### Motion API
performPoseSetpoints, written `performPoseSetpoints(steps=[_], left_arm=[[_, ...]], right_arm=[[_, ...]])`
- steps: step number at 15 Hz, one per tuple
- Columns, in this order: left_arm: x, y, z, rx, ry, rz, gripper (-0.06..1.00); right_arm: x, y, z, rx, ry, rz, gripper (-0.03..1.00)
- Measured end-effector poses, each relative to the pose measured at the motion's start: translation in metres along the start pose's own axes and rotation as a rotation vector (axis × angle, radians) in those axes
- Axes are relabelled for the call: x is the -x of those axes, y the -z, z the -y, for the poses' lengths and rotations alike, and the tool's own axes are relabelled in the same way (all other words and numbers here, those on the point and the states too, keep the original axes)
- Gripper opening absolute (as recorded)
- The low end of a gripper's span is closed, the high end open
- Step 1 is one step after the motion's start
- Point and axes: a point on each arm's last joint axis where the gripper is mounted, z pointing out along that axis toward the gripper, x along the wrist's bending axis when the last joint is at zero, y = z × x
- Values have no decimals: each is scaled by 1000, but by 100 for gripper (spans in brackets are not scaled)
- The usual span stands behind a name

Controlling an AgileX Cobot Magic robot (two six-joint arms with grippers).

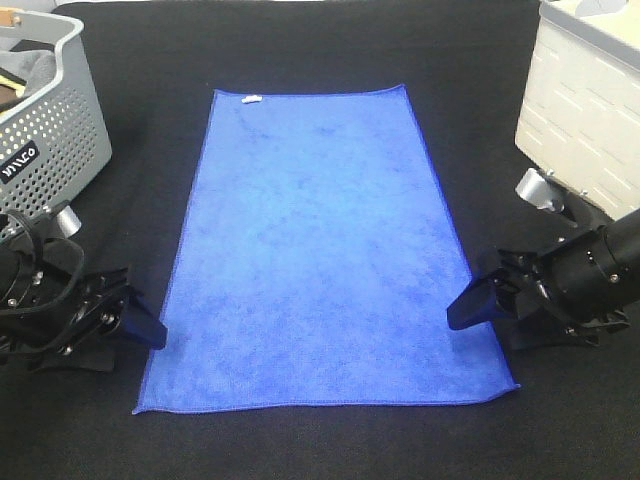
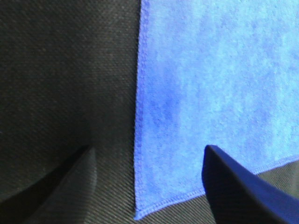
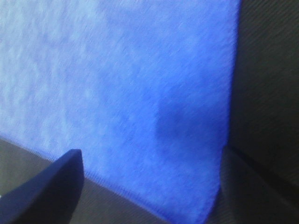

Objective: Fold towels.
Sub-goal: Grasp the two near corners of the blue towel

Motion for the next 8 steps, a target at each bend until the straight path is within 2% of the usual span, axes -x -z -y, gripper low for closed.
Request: performPoseSetpoints(steps=[5, 8], left_arm=[[-2, 0, -2, 19, 7, -19, 63], [0, -12, -4, -16, 17, -12, 63]], right_arm=[[5, -2, -3, 33, -7, 44, 75], [9, -14, -9, -9, -20, 33, 70]])
